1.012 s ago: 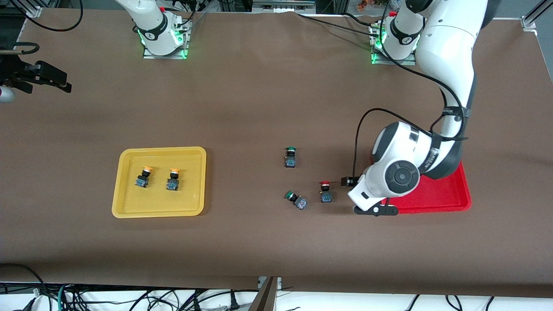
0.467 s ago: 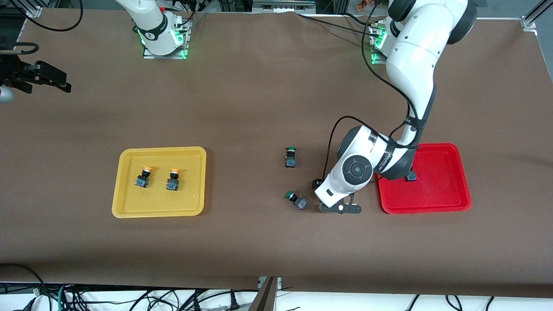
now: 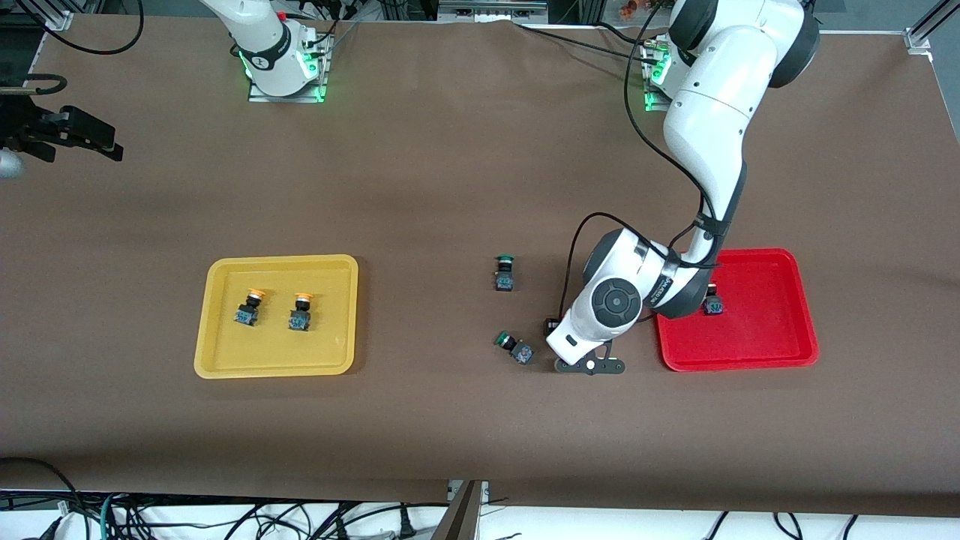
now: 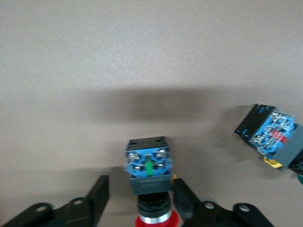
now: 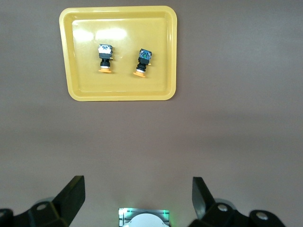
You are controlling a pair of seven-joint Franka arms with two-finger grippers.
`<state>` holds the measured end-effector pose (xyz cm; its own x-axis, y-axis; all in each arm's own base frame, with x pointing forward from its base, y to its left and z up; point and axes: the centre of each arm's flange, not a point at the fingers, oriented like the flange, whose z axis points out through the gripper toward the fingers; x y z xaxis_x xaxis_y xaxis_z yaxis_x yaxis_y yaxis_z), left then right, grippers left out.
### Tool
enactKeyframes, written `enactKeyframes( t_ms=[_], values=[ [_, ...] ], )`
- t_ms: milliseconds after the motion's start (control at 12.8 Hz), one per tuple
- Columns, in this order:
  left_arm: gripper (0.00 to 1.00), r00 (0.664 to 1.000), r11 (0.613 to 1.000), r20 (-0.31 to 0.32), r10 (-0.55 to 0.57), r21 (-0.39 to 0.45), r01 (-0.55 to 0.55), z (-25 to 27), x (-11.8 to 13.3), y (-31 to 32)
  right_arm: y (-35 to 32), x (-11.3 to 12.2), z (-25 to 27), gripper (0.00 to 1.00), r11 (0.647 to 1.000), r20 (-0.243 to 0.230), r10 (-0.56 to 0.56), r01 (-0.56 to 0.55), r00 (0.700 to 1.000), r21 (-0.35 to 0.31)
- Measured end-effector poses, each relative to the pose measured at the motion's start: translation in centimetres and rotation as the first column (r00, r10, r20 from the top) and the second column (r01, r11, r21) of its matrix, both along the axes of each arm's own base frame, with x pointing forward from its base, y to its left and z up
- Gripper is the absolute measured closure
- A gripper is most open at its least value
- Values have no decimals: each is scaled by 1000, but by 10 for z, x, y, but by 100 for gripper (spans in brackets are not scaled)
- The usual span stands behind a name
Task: Place red and yellow buttons in trays
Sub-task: 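Reach the left gripper to the second red-capped button and grasp it, then carry the red button into the red tray and open the left gripper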
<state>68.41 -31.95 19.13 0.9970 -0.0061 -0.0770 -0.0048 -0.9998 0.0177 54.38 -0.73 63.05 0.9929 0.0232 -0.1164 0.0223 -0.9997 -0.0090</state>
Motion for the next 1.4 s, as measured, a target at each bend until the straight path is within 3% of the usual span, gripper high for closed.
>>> enactKeyframes(
  t_ms=[78, 156, 312, 467, 545, 701, 1090, 1246, 1402],
  values=[
    [51, 1000, 1000, -3, -3, 1, 3, -2, -1, -2, 0, 0, 0, 0, 1000, 0, 0, 0, 1000, 0],
    [50, 1000, 1000, -5, -5, 2, 5, -4, -2, -3, 0, 0, 0, 0, 1000, 0, 0, 0, 1000, 0],
    [38, 1000, 1000, -19, -10, 7, 10, -14, -7, -6, 0, 0, 0, 0, 1000, 0, 0, 0, 1000, 0],
    [40, 1000, 1000, -25, -13, 11, 13, -21, -9, -9, 0, 0, 0, 0, 1000, 0, 0, 0, 1000, 0],
    [44, 1000, 1000, -23, -12, 10, 12, -20, -8, -9, 0, 0, 0, 0, 1000, 0, 0, 0, 1000, 0],
    [67, 1000, 1000, -19, -8, 8, 8, -18, -7, -10, 0, 0, 0, 0, 1000, 0, 0, 0, 1000, 0],
    [67, 995, 995, 0, 103, 16, -103, 6, 5, 6, 0, 0, 0, 0, 1000, 0, 0, 0, 1000, 0],
    [67, 987, 987, -28, 159, 40, -158, 33, 19, 48, 0, 0, 0, 0, 1000, 0, -1, 1, 1000, 0],
    [67, 982, 986, -108, 154, 76, -146, 58, 27, 104, 0, 0, 0, 0, 1000, 0, -1, 1, 1000, 0]
  ],
)
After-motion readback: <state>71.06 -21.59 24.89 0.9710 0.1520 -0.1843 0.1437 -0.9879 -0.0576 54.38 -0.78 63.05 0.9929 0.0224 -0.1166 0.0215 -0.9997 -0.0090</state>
